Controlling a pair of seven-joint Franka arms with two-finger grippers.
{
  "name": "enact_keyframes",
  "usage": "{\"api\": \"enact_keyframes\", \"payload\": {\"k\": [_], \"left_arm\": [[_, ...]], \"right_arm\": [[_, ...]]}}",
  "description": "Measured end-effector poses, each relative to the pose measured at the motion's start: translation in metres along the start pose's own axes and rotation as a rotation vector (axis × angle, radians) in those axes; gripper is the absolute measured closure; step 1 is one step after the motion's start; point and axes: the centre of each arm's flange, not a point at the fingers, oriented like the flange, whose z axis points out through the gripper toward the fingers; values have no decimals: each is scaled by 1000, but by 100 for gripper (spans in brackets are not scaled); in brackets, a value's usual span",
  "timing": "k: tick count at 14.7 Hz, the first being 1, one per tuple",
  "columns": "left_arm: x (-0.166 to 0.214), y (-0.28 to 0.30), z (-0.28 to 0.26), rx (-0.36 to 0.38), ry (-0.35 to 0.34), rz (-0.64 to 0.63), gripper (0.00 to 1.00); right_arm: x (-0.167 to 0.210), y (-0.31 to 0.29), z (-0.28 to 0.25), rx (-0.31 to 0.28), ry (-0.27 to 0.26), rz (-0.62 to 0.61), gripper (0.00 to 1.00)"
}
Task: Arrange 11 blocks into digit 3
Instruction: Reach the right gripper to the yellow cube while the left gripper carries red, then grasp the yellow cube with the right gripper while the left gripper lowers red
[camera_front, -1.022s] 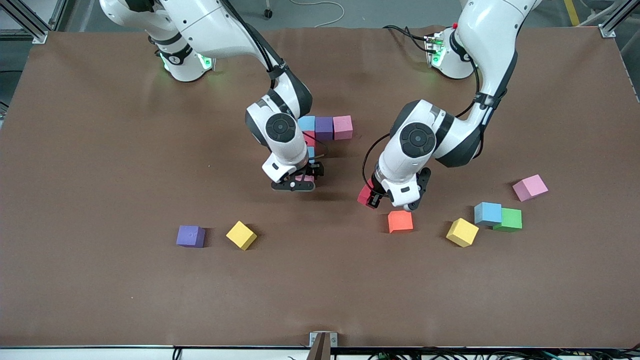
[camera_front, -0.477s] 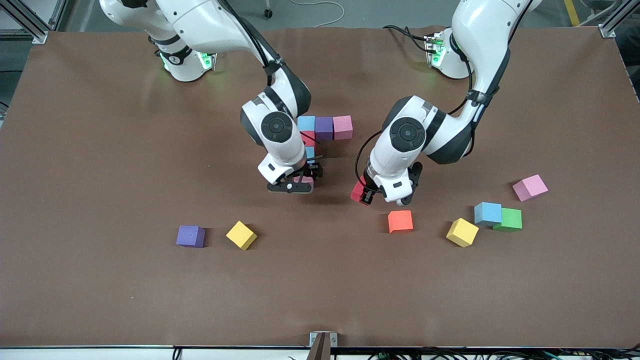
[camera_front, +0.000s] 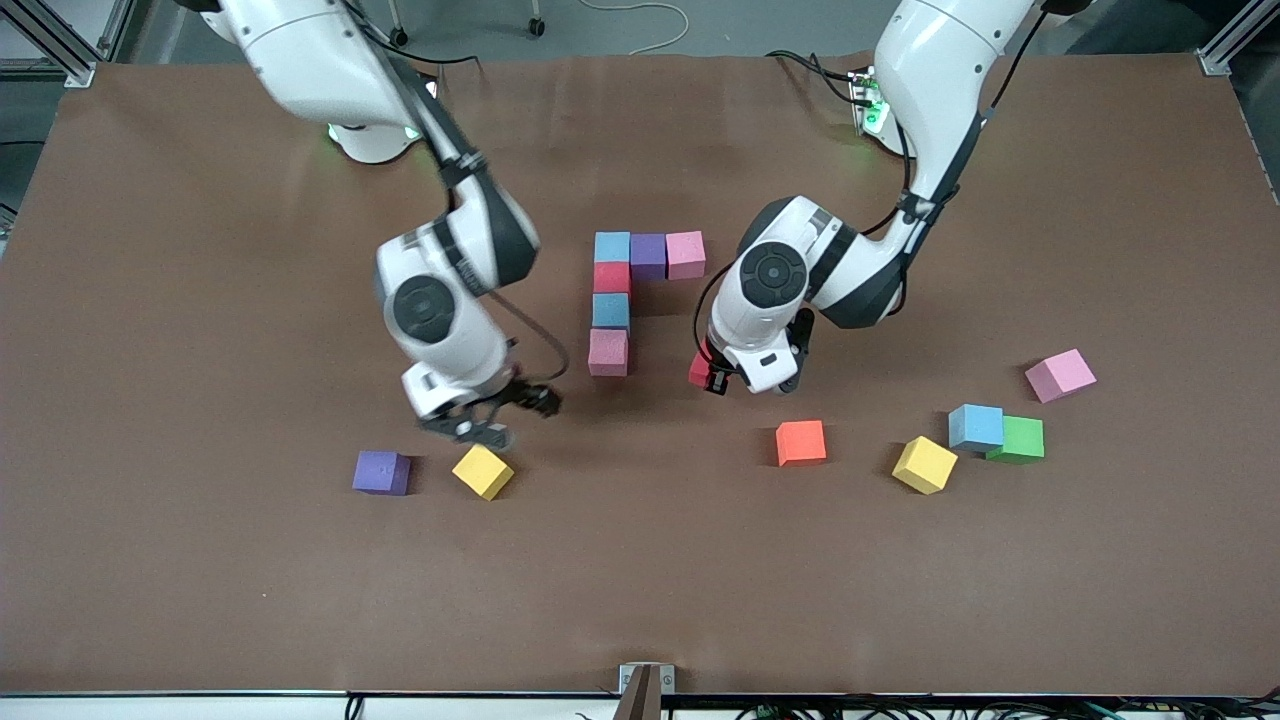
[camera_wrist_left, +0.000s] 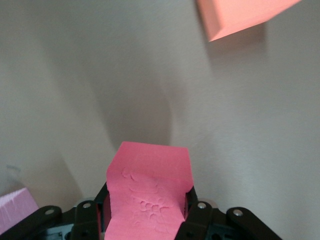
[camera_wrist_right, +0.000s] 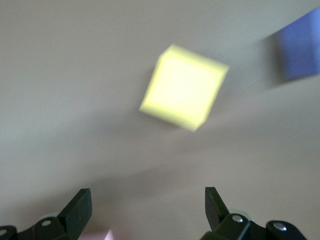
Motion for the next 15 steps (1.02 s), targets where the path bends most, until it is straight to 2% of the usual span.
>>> {"api": "enact_keyframes", "payload": {"k": [1, 3, 6, 11, 15], "left_arm": [[-5, -4, 4, 1, 0, -38, 43], [-21, -14, 12, -22, -12, -160, 43], [-50, -37, 29, -41, 5, -278, 43], [-78, -64, 46, -48, -1, -393, 43], [-97, -83, 53, -76, -34, -400, 43]], "right_arm": [[18, 18, 4, -3, 23, 25, 0], [35, 36, 15, -13, 36, 82, 0], [41, 31, 27, -53, -5, 170, 0], [50, -1, 35, -44, 5, 285, 0], [53, -11, 62, -58, 4, 311, 0]]}}
